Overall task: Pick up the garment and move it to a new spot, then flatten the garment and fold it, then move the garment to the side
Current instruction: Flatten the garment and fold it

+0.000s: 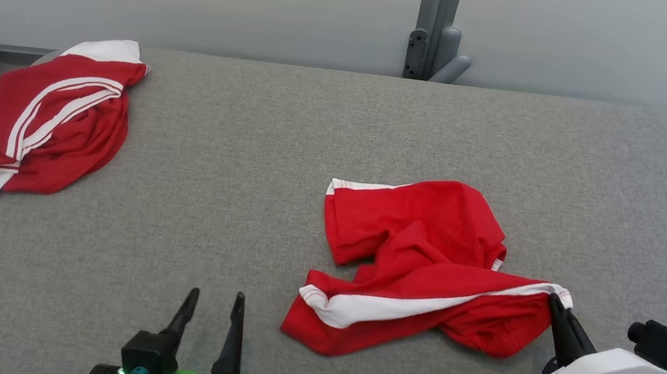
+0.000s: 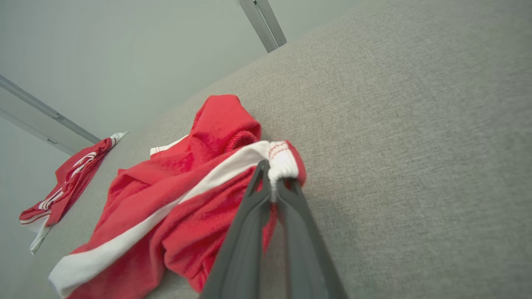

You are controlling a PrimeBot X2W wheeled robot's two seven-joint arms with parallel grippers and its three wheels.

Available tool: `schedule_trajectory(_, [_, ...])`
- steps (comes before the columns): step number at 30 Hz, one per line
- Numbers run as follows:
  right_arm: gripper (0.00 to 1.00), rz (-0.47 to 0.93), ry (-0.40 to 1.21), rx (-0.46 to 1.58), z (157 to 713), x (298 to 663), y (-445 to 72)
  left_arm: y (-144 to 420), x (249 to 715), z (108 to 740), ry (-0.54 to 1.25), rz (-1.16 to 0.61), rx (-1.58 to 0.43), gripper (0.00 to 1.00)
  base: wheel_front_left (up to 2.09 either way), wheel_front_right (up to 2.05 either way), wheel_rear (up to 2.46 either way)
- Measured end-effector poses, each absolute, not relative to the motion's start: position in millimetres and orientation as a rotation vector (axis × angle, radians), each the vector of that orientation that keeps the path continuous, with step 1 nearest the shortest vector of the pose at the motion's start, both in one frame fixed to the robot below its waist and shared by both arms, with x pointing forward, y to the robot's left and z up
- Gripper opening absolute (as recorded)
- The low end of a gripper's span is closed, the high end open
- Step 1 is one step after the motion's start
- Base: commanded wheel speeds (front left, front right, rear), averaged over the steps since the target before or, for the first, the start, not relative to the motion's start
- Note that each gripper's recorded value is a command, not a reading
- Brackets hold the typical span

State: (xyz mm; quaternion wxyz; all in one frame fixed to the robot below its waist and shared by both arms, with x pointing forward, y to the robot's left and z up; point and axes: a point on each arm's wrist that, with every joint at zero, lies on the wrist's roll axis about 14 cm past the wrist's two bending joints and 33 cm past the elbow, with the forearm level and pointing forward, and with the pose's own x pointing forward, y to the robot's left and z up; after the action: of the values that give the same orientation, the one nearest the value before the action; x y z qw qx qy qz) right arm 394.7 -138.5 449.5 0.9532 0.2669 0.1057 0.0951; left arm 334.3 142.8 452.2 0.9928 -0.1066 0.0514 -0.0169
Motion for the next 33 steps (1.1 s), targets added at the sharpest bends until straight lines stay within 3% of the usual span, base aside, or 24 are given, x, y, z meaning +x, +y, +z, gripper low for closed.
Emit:
schedule_trajectory(15, [0.00,0.125,0.310,0.248,405.8,380.8,-181.1,55.5,353.0,434.0,0.220,-0.387,-0.264,1.00,0.00,0.00,0.00])
schedule_trajectory(31, [0.00,0.102,0.342,0.243,391.5,376.0,-181.7,7.0,352.1,409.0,0.503,-0.577,-0.278,1.00,0.00,0.00,0.00])
schedule_trajectory(33, [0.00,0.101,0.340,0.243,391.7,376.7,-181.9,3.0,348.5,408.3,0.532,-0.598,-0.290,0.82,0.00,0.00,0.00])
